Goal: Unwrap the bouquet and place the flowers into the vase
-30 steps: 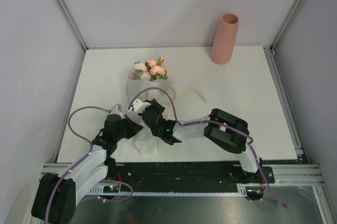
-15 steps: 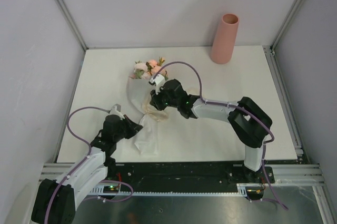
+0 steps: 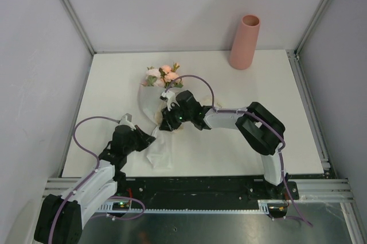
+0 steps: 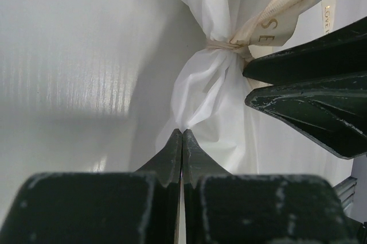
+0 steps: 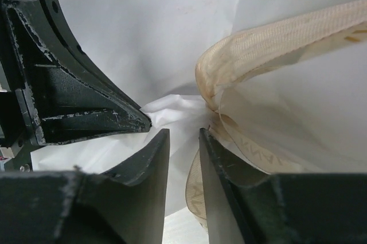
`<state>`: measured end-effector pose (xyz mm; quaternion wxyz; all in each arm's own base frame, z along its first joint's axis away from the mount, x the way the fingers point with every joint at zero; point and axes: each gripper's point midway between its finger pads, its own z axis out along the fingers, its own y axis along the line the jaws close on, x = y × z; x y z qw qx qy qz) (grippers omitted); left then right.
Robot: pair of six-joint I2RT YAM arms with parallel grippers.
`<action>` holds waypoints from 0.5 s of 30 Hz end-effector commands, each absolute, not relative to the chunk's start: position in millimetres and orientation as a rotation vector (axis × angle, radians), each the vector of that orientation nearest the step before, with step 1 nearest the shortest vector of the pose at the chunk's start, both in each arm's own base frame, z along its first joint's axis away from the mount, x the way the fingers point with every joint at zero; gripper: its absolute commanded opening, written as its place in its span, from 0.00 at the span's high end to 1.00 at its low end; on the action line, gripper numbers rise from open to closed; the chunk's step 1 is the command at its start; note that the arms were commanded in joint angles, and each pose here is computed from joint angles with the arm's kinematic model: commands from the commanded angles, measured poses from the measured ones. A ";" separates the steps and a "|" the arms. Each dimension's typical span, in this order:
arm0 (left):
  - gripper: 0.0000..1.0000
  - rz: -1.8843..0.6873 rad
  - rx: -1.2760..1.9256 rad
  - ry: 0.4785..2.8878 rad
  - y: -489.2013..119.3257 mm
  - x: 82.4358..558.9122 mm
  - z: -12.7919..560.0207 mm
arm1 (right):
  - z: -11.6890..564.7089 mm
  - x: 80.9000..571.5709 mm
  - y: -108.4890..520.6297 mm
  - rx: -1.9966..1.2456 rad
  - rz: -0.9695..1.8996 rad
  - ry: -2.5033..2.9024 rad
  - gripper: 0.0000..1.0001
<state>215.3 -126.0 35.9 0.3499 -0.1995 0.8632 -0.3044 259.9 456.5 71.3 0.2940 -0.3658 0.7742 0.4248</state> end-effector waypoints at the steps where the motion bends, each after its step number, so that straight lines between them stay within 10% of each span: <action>1: 1.00 -0.799 -0.490 2.230 -128.4 214.9 36.4 | 86.1 272.0 469.0 -0.944 1.157 2.019 0.65; 15: 1.00 -0.798 -0.494 2.229 -128.0 214.7 35.8 | 93.7 291.6 471.0 -0.890 1.106 2.007 0.64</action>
